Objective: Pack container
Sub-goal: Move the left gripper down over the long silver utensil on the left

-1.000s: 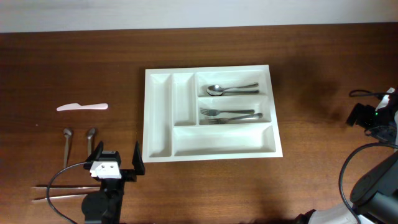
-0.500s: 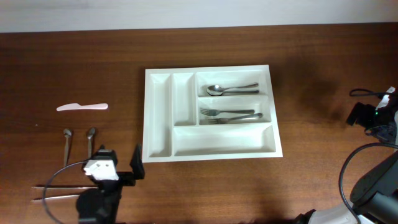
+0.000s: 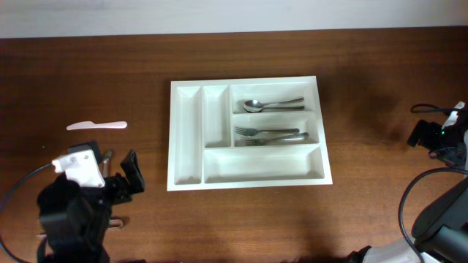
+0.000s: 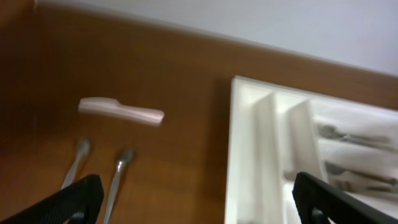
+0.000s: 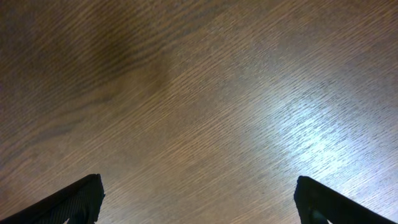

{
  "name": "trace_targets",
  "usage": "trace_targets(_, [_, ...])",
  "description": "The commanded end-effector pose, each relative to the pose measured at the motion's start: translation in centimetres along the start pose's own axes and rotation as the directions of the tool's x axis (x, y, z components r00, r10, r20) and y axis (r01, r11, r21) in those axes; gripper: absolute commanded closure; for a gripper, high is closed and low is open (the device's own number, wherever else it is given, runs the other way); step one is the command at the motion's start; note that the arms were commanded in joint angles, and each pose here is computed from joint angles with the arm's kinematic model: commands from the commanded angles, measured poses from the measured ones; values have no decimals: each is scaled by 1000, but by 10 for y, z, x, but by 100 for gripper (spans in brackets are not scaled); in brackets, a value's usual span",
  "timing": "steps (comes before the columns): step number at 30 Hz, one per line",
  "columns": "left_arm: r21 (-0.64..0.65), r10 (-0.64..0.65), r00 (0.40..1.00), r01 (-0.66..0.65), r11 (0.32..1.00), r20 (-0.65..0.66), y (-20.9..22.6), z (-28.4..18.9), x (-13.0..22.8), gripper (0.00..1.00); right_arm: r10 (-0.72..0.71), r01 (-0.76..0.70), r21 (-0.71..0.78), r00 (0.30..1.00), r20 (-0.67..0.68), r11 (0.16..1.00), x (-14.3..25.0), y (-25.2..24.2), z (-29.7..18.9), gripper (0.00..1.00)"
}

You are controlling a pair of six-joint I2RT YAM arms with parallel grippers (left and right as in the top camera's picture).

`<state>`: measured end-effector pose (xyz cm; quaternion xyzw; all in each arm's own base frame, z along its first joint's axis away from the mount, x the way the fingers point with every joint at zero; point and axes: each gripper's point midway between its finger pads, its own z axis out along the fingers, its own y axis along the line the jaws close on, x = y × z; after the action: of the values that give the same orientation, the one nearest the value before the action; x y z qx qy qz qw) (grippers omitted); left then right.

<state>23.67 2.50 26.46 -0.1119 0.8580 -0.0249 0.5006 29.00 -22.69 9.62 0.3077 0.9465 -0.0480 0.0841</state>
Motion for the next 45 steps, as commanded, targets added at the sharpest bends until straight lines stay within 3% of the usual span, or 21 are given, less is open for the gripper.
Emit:
trace_targets(1, [-194,-281,960,278,941,14,35,-6,-18,1,14,-13,-5,1000,18,1000,-2,0,-6,1])
trace_targets(5, [-325,-367,930,341,882,-22,62,-14,-37,1,14,-13,-5,1000,18,1000,-2,0,-6,1])
trace_targets(9, [-487,-364,921,259,834,-135,90,-16,-12,1,14,-13,-5,1000,18,1000,-2,0,-6,1])
trace_targets(10, [-553,-420,897,282,784,-139,100,-21,-1,1,14,-13,-5,1000,18,1000,-2,0,-6,1])
trace_targets(11, [-633,-525,844,349,691,-109,110,-29,14,1,14,-13,-5,1000,18,1000,-2,0,-6,1])
trace_targets(13, [-768,-722,692,462,443,0,123,-49,47,1,14,-13,-5,1000,18,1000,-2,0,-6,1])
trace_targets(15, [-830,-797,600,480,285,73,133,-62,66,1,14,-13,-5,1000,18,1000,-2,0,-6,1])
trace_targets(22, [-902,-868,475,424,81,145,166,-72,91,1,14,-13,-5,1000,18,1000,-2,0,-6,1])
trace_targets(23, [-906,-877,460,418,73,141,168,-69,95,1,14,-13,-5,1000,18,1000,-2,0,-6,1])
trace_targets(27, [-867,-892,451,438,238,-17,170,-37,103,1,14,-13,-5,1000,18,1000,-2,0,-6,1])
trace_targets(31, [-851,-923,383,474,225,-31,172,-20,125,1,14,-13,-5,1000,18,1000,-2,0,-6,1])
trace_targets(36, [-837,-896,433,450,312,-101,182,-1,149,1,14,-13,-5,1000,18,1000,-2,0,-6,1])
trace_targets(45, [-816,-924,348,480,323,-161,176,32,189,1,14,-13,-5,1000,18,1000,-2,0,-6,1])
